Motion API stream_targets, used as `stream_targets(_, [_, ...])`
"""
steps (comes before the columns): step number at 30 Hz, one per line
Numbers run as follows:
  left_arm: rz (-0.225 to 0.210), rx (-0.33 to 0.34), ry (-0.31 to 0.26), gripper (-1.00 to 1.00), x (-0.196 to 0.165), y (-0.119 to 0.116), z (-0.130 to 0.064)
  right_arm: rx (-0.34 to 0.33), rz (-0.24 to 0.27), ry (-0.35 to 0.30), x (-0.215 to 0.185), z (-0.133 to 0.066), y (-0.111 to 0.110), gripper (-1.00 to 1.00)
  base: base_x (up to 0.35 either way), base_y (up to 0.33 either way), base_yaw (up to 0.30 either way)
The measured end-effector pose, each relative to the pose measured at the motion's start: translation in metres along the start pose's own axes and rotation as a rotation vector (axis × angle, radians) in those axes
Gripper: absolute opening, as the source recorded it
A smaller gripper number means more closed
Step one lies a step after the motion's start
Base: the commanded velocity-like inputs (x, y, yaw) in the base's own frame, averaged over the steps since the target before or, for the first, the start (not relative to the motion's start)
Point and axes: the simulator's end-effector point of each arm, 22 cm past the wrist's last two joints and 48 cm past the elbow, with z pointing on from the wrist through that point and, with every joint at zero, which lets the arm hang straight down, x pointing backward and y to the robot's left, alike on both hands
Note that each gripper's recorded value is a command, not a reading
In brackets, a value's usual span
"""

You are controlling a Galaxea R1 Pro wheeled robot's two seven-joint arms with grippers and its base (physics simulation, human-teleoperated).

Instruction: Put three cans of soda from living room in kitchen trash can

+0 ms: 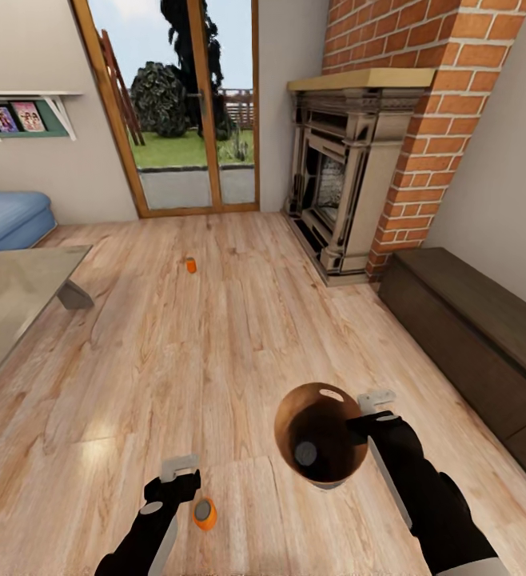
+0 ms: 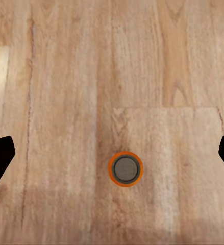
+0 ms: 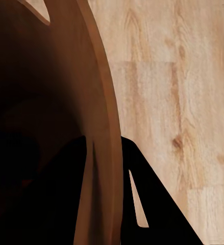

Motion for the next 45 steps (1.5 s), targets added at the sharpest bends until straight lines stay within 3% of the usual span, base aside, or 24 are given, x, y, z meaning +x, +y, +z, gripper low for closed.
stream_targets(7, [0.001, -0.001, 0.007, 1.00, 0.015, 0.000, 0.012, 0.006, 0.005, -0.022, -0.008, 0.003, -0.001, -1.00, 0.000, 0.000, 0.000])
stream_targets(38, [0.006, -0.006, 0.046, 1.00, 0.083, 0.002, 0.066, -0.002, -0.001, 0.020, 0.045, 0.069, 0.019, -1.00, 0.000, 0.000, 0.000])
stream_targets(45, [0.008, -0.007, 0.053, 1.00, 0.087, 0.002, 0.068, -0.004, -0.002, 0.027, 0.048, 0.072, 0.020, -1.00, 0.005, 0.000, 0.000])
